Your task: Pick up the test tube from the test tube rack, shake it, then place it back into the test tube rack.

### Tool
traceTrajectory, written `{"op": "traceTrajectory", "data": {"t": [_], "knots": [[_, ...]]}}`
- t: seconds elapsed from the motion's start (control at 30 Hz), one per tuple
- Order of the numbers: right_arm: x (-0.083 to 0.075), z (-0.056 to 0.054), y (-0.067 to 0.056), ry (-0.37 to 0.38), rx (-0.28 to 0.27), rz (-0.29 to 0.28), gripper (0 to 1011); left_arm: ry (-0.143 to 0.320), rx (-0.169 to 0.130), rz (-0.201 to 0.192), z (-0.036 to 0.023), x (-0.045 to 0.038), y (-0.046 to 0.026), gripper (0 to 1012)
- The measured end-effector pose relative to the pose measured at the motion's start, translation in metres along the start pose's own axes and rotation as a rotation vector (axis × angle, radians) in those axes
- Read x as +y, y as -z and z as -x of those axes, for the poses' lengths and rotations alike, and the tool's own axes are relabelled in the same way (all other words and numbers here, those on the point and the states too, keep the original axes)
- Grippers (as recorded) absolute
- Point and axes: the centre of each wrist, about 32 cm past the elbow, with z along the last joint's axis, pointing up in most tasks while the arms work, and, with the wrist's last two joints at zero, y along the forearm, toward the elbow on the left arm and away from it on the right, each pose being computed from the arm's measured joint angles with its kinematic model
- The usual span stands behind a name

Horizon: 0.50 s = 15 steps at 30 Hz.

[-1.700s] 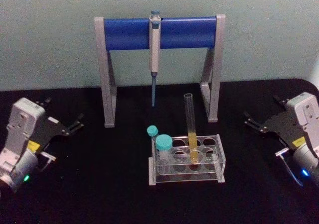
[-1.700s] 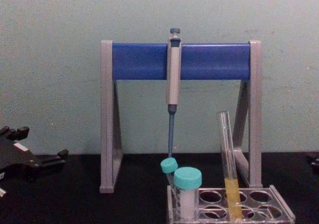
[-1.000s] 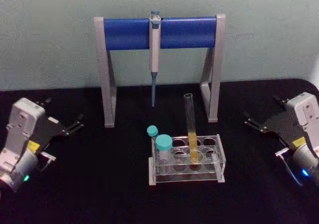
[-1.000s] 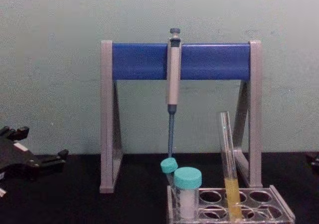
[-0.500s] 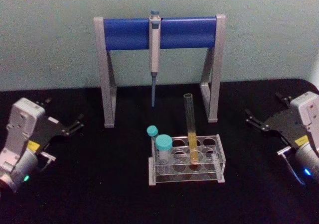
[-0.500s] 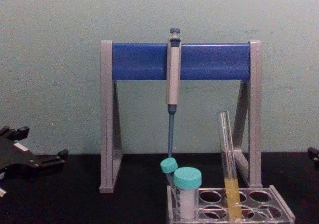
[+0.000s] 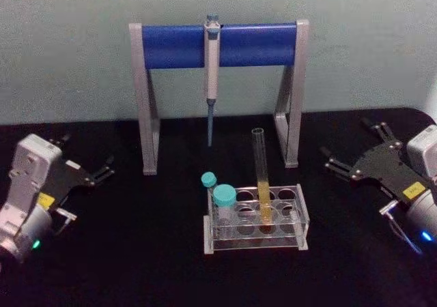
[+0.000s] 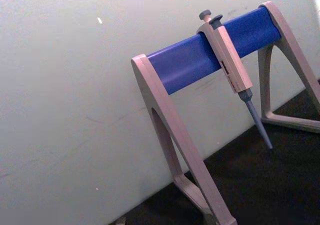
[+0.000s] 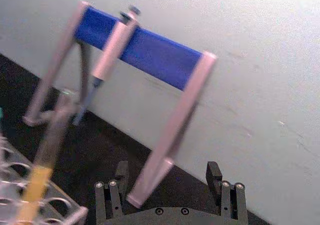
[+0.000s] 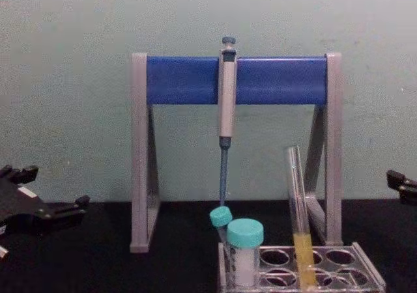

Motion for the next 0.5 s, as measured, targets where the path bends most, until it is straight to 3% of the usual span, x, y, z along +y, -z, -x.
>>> {"op": "traceTrajectory", "data": {"t": [0.27, 0.5], "knots": [[0.001, 0.000, -0.007, -0.138, 0.060, -0.048, 1000, 0.000, 0.000, 0.000, 0.0000, 0.0000, 0.0000, 1001], [0.013, 0.007, -0.012, -0.234, 0.137, -0.062, 1000, 0.000, 0.000, 0.000, 0.0000, 0.0000, 0.0000, 1001]]}}
